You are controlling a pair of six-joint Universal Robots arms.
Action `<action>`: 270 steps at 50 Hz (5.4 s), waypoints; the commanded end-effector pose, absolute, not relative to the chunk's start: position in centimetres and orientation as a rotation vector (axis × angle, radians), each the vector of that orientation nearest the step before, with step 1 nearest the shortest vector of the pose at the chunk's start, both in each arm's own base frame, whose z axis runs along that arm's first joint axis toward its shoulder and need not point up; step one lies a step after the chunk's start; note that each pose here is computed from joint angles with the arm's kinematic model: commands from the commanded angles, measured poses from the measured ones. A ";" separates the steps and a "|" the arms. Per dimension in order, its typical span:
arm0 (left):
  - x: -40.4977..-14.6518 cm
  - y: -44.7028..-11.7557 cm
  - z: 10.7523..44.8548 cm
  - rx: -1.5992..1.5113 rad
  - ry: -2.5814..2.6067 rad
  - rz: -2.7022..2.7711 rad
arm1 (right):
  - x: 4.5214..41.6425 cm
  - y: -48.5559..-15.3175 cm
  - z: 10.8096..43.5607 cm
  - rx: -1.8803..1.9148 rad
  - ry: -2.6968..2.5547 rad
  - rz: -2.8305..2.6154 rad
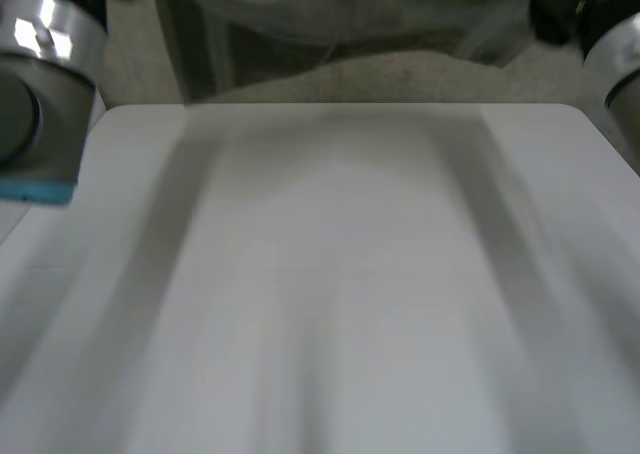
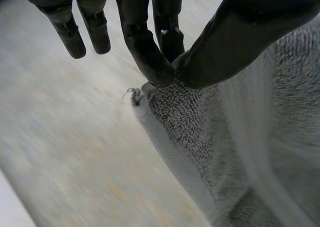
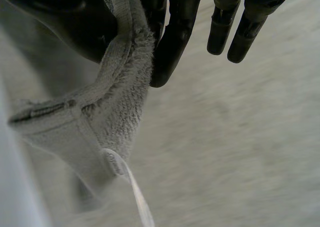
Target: Fold the towel.
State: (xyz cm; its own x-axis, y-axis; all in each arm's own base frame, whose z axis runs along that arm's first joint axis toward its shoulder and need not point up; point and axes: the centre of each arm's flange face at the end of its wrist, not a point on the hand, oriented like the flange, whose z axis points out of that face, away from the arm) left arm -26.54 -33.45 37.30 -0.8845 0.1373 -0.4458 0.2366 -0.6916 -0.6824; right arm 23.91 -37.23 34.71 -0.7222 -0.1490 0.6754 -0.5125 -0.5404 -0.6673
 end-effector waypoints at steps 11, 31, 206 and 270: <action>-22.1 -33.4 15.2 1.060 2.079 -2.049 | 20.8 -33.7 16.3 1.598 -1.986 1.703; -21.5 -26.6 21.6 1.188 2.215 -1.971 | 15.6 -29.8 22.4 1.572 -2.156 1.655; -23.5 -35.0 10.5 1.178 2.053 -1.790 | 14.5 -34.5 12.2 1.075 -2.298 1.604; -23.3 -35.0 19.6 0.845 1.957 -2.017 | 44.4 -23.7 14.4 1.886 -1.545 2.236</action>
